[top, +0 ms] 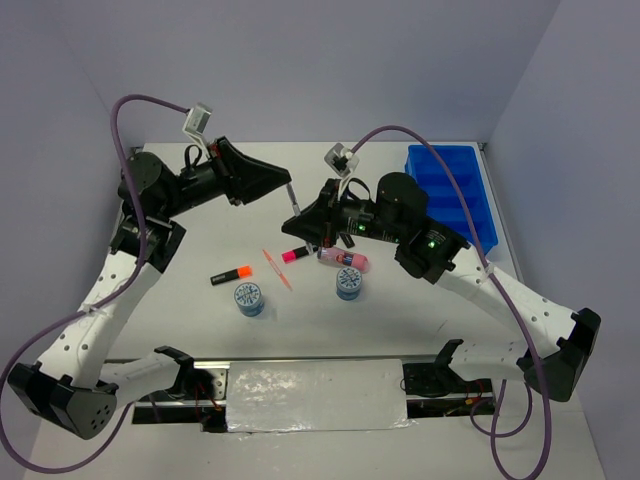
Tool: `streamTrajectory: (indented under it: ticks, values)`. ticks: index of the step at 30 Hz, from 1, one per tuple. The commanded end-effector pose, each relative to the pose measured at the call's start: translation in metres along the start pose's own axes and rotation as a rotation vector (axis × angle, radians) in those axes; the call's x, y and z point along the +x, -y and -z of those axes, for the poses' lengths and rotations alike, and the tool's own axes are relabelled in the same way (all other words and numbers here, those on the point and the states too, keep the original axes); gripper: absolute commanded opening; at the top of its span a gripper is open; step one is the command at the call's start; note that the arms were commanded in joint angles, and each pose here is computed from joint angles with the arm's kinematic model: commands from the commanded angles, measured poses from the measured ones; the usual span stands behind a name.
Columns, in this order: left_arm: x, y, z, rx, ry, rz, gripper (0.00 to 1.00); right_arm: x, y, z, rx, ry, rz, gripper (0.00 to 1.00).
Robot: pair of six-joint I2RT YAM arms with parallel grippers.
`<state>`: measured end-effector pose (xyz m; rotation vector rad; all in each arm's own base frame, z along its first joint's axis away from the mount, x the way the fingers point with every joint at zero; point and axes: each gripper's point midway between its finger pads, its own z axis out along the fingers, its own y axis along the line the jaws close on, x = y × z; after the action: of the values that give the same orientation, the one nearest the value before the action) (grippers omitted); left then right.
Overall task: Sort the stationery into containers
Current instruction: Close the pen cap on the pen.
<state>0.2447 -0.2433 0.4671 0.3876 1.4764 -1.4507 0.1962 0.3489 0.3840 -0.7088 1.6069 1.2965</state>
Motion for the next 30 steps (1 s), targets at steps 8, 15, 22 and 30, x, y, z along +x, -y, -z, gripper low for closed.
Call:
streamTrajectory:
  ticks: [8, 15, 22, 30]
  values:
    - [0.005, 0.006, 0.001, 0.064, 0.004, -0.004, 0.07, -0.029, -0.017, 0.002, -0.036, 0.044, 0.040, 0.00]
    - [0.024, 0.003, -0.002, 0.045, -0.059, 0.017, 0.00, -0.071, -0.015, -0.008, -0.011, 0.101, 0.105, 0.00]
    - [0.074, 0.001, 0.000, 0.020, -0.137, 0.075, 0.00, -0.136, -0.006, -0.022, 0.010, 0.202, 0.164, 0.00]
    - [0.097, 0.003, 0.007, -0.052, -0.155, 0.065, 0.00, -0.163, 0.007, -0.025, 0.019, 0.210, 0.199, 0.00]
